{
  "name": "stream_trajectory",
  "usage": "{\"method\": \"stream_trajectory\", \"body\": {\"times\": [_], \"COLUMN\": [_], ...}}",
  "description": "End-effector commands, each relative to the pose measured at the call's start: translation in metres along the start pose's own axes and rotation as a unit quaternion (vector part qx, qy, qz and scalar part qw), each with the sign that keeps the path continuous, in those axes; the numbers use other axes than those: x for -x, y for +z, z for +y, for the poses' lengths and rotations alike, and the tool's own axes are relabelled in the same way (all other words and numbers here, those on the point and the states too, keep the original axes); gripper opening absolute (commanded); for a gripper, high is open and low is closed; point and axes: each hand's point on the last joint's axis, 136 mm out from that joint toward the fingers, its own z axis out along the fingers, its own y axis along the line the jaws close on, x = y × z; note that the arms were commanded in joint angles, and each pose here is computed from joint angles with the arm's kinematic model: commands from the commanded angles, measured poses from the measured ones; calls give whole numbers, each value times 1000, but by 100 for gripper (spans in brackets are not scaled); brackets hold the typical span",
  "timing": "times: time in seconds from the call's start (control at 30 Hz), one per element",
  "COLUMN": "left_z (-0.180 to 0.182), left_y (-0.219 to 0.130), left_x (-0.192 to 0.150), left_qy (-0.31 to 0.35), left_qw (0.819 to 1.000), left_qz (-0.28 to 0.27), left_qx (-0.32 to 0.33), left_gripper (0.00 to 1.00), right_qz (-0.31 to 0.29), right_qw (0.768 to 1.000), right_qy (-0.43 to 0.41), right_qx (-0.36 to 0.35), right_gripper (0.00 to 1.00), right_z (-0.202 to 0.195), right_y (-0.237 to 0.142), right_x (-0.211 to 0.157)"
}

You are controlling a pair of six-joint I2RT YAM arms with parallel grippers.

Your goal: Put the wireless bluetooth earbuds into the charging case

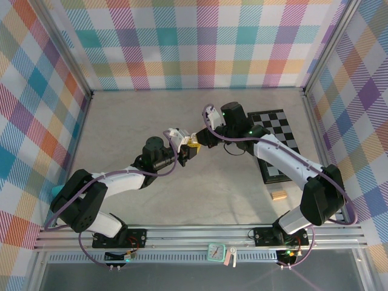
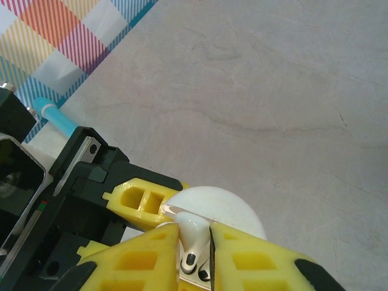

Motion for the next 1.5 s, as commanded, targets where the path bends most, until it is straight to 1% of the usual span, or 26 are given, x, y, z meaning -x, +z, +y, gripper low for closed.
{"method": "stream_trajectory", "body": {"times": [0.0, 0.2, 0.3, 0.57, 0.7, 0.83, 0.93, 1.03, 1.23, 1.33, 1.47], "left_z": [-11, -12, -13, -14, -17, -25, -37, -41, -43, -41, -33], "left_y": [1, 0, 1, 0, -1, -6, -11, -14, -18, -18, -17], "left_x": [39, 39, 38, 33, 31, 28, 23, 20, 26, 27, 26], "left_qy": [20, 19, 20, 24, 30, 58, 92, 111, 121, 122, 115], "left_qw": [998, 998, 998, 998, 998, 996, 991, 988, 987, 988, 991], "left_qz": [-53, -53, -52, -47, -45, -48, -47, -45, -47, -46, -38], "left_qx": [-20, -21, -25, -29, -37, -56, -86, -96, -94, -86, -65], "left_gripper": [13, 13, 13, 13, 13, 13, 14, 14, 14, 14, 14], "right_qz": [14, 9, 3, -51, -50, -59, -43, -15, 32, 58, 68], "right_qw": [1000, 1000, 1000, 998, 998, 996, 996, 997, 996, 996, 997], "right_qy": [-8, -18, -22, -28, -12, 29, 63, 66, 69, 57, 33], "right_qx": [-3, -8, -8, -26, -34, -54, -53, -49, -36, -22, -10], "right_gripper": [21, 22, 25, 42, 48, 55, 58, 60, 62, 64, 64], "right_z": [1, 3, 5, 6, 2, -12, -19, -20, -19, -16, -9], "right_y": [-6, -13, -16, -31, -29, -32, -31, -25, -15, -14, -20], "right_x": [-10, -7, -4, 15, 18, 22, 20, 16, 3, -6, -13]}}
